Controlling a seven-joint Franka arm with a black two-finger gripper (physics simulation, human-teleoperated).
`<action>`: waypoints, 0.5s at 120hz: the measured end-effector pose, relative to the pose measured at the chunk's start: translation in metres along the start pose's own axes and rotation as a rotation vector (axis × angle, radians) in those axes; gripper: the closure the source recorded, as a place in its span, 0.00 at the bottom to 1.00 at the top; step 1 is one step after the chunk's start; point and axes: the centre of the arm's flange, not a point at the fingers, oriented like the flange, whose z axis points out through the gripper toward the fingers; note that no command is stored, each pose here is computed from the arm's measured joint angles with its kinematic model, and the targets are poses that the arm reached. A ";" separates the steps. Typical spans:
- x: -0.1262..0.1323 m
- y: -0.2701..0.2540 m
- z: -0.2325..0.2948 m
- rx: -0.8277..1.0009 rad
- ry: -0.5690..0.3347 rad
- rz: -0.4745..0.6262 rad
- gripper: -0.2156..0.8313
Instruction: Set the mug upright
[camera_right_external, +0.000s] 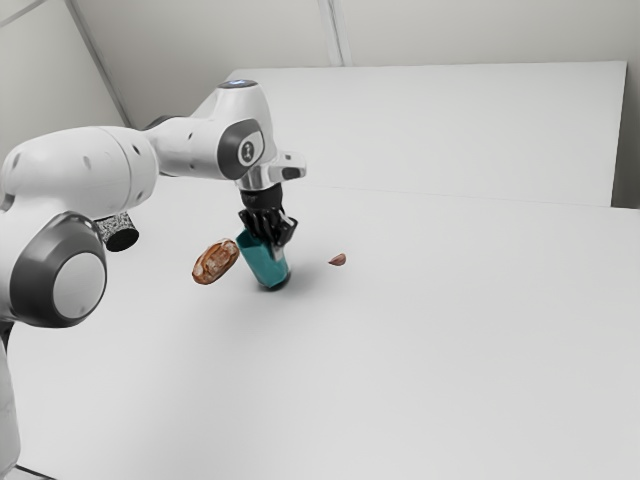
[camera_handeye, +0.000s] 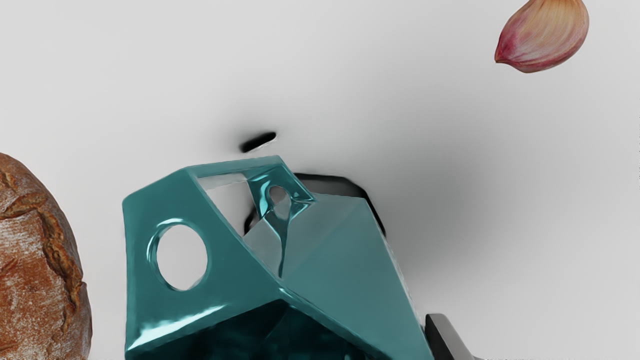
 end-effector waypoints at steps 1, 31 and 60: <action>0.000 0.000 0.000 -0.001 -0.001 -0.002 0.83; -0.002 0.002 0.000 -0.007 -0.017 -0.064 0.41; 0.002 0.007 -0.063 0.003 0.062 -0.091 0.27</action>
